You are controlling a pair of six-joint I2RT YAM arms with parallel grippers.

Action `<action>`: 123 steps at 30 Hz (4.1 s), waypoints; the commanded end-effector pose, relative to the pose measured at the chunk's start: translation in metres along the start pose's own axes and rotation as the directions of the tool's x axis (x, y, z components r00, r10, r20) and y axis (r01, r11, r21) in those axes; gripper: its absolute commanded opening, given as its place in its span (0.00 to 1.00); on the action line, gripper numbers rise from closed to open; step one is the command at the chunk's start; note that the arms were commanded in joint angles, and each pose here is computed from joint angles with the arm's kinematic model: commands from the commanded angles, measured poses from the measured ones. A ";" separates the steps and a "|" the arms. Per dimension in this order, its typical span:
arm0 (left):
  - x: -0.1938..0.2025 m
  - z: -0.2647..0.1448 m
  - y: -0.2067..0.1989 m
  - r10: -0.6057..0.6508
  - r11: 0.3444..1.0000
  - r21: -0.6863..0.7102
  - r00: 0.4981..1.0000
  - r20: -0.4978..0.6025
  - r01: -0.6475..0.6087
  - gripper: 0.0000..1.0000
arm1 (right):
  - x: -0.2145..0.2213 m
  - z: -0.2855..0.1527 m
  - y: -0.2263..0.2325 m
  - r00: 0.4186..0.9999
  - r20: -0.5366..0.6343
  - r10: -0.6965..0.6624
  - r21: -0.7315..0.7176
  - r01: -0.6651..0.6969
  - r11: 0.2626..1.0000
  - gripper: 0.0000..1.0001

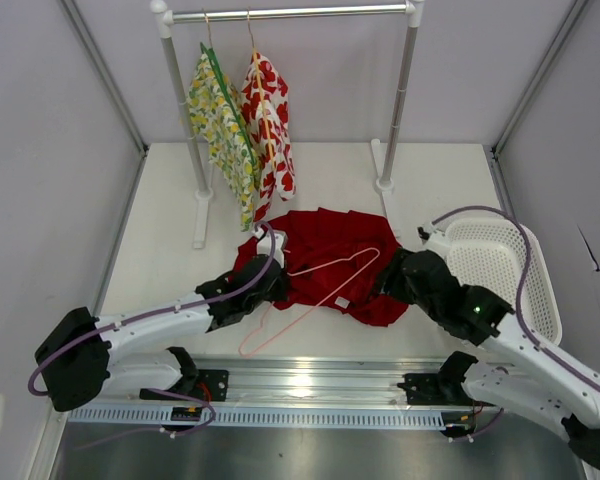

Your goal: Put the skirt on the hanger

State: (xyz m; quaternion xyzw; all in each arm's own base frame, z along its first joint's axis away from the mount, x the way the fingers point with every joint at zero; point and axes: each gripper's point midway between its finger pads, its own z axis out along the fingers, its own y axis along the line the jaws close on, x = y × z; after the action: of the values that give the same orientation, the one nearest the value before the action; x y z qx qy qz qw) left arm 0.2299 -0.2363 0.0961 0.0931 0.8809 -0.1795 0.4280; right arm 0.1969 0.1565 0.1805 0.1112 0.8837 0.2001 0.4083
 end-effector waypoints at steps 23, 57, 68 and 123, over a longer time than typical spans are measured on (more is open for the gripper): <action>-0.022 -0.027 -0.019 0.004 0.997 0.083 1.000 0.019 -0.005 0.00 | 0.058 0.039 -0.038 0.981 -0.153 -0.118 0.123 0.138 0.983 0.45; -0.024 -0.074 0.013 -0.008 0.999 0.052 0.975 0.222 -0.004 0.00 | 0.008 0.016 0.002 0.995 -0.091 -0.031 -0.045 0.027 0.999 0.59; -0.052 -0.076 0.001 0.046 0.998 0.031 0.961 0.273 -0.057 0.00 | -0.038 -0.013 0.080 0.998 -0.050 0.044 -0.326 -0.058 0.944 0.59; -0.119 -0.150 -0.083 -0.243 0.841 0.540 0.869 0.430 -0.032 0.21 | 0.015 0.023 0.063 0.961 -0.237 0.140 -0.386 -0.226 0.894 0.00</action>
State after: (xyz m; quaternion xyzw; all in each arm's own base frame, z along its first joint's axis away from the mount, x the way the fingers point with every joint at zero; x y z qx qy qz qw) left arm 0.1706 -0.2510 0.2776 0.1206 0.6873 -0.4297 0.5731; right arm 0.2186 0.2145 0.1739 0.1150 0.8532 0.3971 0.3180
